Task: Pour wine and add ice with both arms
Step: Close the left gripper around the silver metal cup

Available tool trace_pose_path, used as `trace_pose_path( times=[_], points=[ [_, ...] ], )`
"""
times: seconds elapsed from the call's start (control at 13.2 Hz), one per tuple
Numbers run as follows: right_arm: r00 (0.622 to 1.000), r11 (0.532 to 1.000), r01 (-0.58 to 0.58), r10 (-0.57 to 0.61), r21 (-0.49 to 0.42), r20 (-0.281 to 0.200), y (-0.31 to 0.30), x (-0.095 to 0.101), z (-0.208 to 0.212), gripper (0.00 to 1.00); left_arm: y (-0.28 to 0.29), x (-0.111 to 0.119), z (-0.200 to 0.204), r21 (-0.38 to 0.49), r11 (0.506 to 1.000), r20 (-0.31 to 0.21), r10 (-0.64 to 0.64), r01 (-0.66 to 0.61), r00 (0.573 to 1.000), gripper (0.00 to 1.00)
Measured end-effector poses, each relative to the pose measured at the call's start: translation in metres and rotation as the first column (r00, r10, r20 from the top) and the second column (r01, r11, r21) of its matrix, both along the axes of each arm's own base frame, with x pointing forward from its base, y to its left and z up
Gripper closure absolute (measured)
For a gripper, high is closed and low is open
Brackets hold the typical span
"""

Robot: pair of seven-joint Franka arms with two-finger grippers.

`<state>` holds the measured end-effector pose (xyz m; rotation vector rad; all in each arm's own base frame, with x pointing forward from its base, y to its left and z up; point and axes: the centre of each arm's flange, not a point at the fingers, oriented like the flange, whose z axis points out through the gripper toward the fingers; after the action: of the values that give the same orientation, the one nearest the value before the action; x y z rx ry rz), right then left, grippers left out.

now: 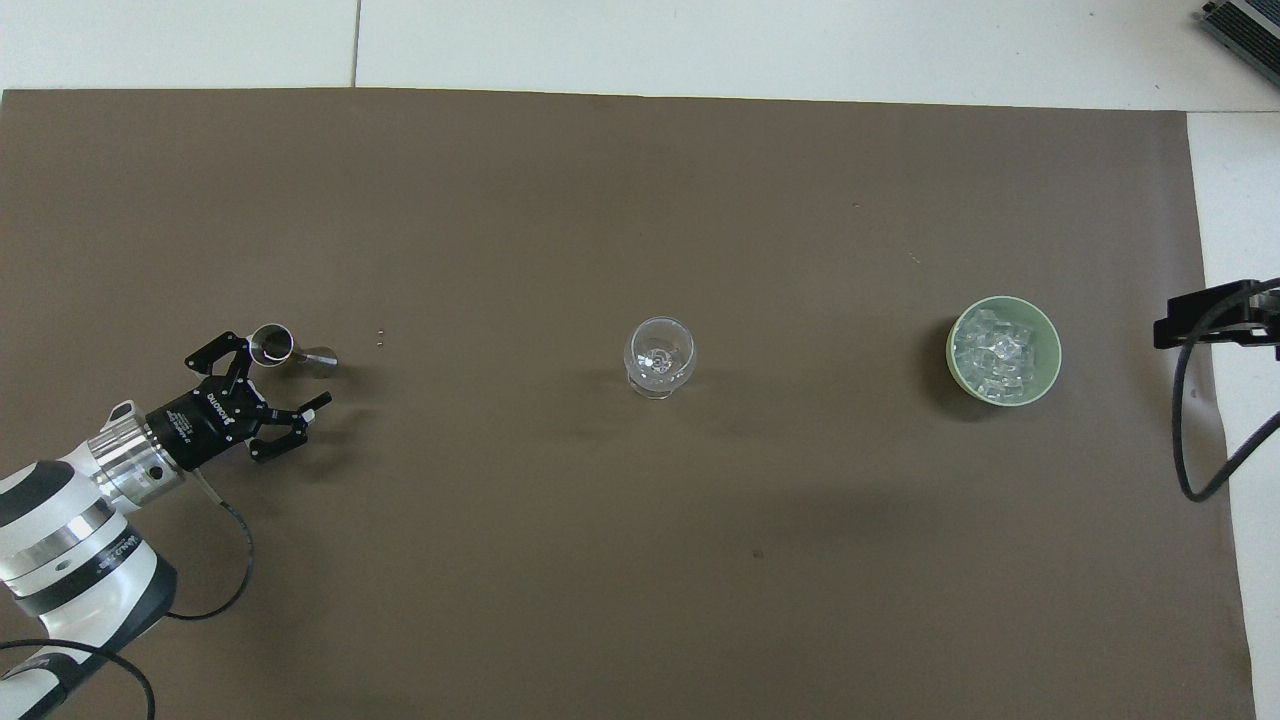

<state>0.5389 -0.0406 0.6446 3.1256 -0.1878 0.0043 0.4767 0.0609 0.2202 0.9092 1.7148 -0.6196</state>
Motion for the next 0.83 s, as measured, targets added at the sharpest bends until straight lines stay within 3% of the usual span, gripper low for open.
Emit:
trace_pose_path(
  times=[0.53, 0.83],
  points=[
    [1.000, 1.000, 0.000, 0.000, 0.000, 0.000, 0.0000, 0.0000, 0.0000, 0.00, 0.0003, 0.0032, 0.0026, -0.030, 0.999, 0.012, 0.040, -0.039, 0.999, 0.00],
    [1.000, 1.000, 0.000, 0.000, 0.000, 0.000, 0.0000, 0.0000, 0.0000, 0.00, -0.0022, 0.0051, 0.0060, -0.054, 0.998, 0.032, 0.028, -0.027, 0.999, 0.05]
  ],
)
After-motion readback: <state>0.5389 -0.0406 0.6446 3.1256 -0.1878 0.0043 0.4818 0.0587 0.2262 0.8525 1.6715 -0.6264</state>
